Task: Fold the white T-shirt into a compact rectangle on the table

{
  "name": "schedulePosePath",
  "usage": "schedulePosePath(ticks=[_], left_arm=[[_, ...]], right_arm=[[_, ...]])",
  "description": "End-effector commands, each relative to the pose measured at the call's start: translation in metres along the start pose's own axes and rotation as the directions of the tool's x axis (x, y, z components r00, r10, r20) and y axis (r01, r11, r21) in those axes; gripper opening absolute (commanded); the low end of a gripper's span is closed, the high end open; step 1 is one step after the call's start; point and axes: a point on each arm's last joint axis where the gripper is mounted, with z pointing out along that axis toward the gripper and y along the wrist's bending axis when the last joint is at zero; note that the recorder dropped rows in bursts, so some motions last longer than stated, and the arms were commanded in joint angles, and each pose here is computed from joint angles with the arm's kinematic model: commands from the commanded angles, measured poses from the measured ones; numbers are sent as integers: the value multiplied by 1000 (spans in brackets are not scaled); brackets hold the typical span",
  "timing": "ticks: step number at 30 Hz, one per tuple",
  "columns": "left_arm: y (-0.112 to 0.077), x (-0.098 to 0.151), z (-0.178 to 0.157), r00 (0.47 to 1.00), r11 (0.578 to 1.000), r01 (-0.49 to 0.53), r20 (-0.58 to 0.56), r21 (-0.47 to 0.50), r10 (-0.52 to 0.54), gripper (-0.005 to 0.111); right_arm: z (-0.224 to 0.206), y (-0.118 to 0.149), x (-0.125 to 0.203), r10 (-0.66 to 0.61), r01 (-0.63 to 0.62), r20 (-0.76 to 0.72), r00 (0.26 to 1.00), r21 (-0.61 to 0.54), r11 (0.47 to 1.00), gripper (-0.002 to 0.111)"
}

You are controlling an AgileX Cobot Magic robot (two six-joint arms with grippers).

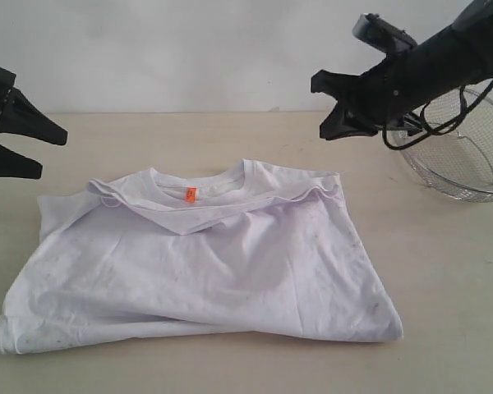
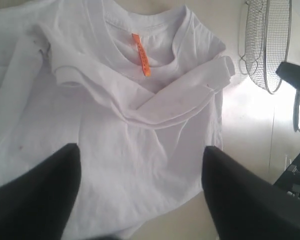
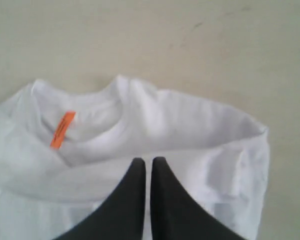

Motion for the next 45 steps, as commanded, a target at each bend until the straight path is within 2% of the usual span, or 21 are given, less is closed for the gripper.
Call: schedulePosePath(ticks=[1, 4, 7, 13, 24, 29, 36, 41, 45], left_arm=[[-4, 0, -1, 1000, 1000, -2, 12, -7, 2, 60], [-3, 0, -1, 1000, 1000, -2, 18, -11, 2, 54], [-3, 0, -1, 1000, 1000, -8, 18, -11, 8, 49], [-3, 0, -1, 1000, 1000, -8, 18, -11, 8, 49], [-3, 0, -1, 1000, 1000, -8, 16, -10, 8, 49], [-4, 0, -1, 1000, 1000, -8, 14, -9, 8, 49], [-4, 1, -1, 1000, 1000, -5, 7, -4, 5, 49], [-4, 1, -1, 1000, 1000, -5, 7, -4, 5, 49], [-5, 3, -1, 1000, 1000, -5, -16, 12, 5, 49]], right_arm=[[7, 30, 23, -182, 159, -182, 966, -136, 978, 0], [25, 61, 40, -264, 230, -236, 935, -162, 960, 0], [50, 74, 57, -293, 265, -284, 913, -133, 955, 0], [74, 64, 67, -249, 233, -331, 910, -88, 969, 0], [105, 42, 68, -164, 175, -262, 951, 23, 984, 0], [106, 38, 47, -121, 131, -129, 984, 74, 989, 0], [90, 21, -5, -20, 16, 41, 999, 90, 996, 0], [75, 15, -27, 7, -11, 63, 998, 71, 997, 0], [71, 12, -22, 17, -15, -33, 999, 48, 999, 0]])
